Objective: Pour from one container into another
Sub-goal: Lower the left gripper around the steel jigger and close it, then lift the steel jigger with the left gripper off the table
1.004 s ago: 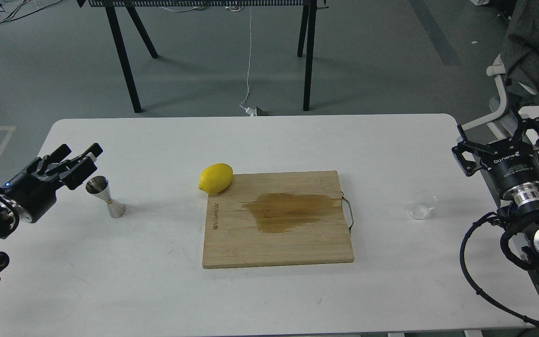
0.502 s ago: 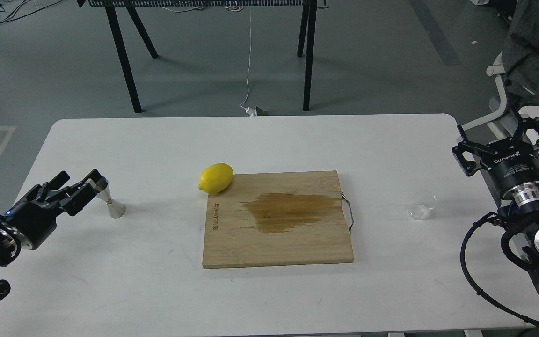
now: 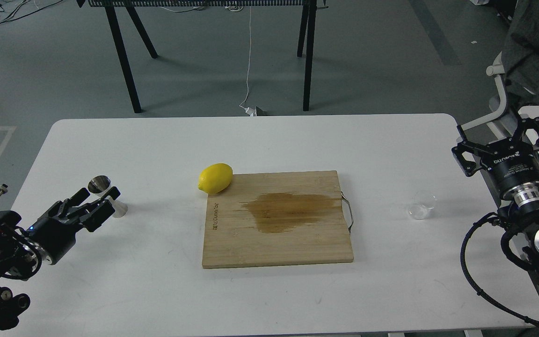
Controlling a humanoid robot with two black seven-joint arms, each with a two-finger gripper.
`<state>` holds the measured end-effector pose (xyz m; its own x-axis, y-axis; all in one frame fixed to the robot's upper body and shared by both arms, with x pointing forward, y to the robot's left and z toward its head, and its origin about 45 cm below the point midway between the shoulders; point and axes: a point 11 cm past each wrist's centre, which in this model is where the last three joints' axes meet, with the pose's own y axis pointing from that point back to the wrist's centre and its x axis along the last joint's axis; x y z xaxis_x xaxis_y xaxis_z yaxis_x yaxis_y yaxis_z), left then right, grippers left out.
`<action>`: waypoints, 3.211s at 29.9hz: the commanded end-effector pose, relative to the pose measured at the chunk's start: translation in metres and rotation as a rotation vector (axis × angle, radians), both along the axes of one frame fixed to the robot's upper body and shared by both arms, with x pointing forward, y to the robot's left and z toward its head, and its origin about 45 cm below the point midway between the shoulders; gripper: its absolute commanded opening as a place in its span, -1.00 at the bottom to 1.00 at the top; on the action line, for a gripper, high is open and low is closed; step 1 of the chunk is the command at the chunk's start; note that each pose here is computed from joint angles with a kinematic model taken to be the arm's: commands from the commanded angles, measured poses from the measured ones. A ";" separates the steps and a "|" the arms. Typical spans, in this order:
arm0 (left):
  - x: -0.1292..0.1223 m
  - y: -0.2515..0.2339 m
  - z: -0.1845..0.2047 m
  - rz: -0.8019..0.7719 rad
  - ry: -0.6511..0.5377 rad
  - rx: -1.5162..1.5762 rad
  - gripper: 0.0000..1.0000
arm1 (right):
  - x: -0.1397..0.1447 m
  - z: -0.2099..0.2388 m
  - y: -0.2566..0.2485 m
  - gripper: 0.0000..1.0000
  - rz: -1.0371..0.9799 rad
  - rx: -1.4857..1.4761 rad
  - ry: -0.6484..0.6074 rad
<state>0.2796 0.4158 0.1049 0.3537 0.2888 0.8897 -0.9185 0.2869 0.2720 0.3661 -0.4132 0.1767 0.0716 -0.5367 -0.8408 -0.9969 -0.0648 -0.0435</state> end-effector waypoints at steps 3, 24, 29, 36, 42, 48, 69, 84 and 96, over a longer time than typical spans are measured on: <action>-0.001 0.003 -0.003 0.007 0.007 0.007 0.99 | -0.001 -0.002 0.000 0.98 0.000 0.001 0.004; 0.003 0.006 -0.026 0.068 0.041 0.014 0.98 | -0.002 -0.001 -0.002 0.98 -0.005 0.001 0.002; 0.011 -0.003 -0.031 0.055 0.048 0.017 0.98 | -0.002 -0.001 -0.002 0.98 -0.005 0.001 0.002; 0.017 -0.012 -0.032 0.035 0.045 0.013 0.98 | -0.003 0.000 -0.004 0.98 -0.007 -0.002 0.002; 0.022 -0.022 -0.037 0.022 0.051 0.007 0.98 | -0.003 0.001 -0.006 0.98 -0.007 -0.008 0.003; 0.026 -0.028 -0.040 0.021 0.053 0.002 0.98 | -0.003 0.001 -0.006 0.98 -0.008 -0.010 0.003; 0.046 -0.042 -0.045 0.021 0.048 0.011 0.97 | -0.006 -0.002 -0.007 0.98 -0.009 -0.008 0.009; 0.040 -0.035 -0.054 0.028 0.098 0.029 0.67 | -0.006 -0.001 -0.010 0.98 -0.012 -0.016 0.009; 0.042 -0.038 -0.062 0.042 0.113 0.044 0.35 | -0.006 -0.001 -0.010 0.98 -0.012 -0.016 0.009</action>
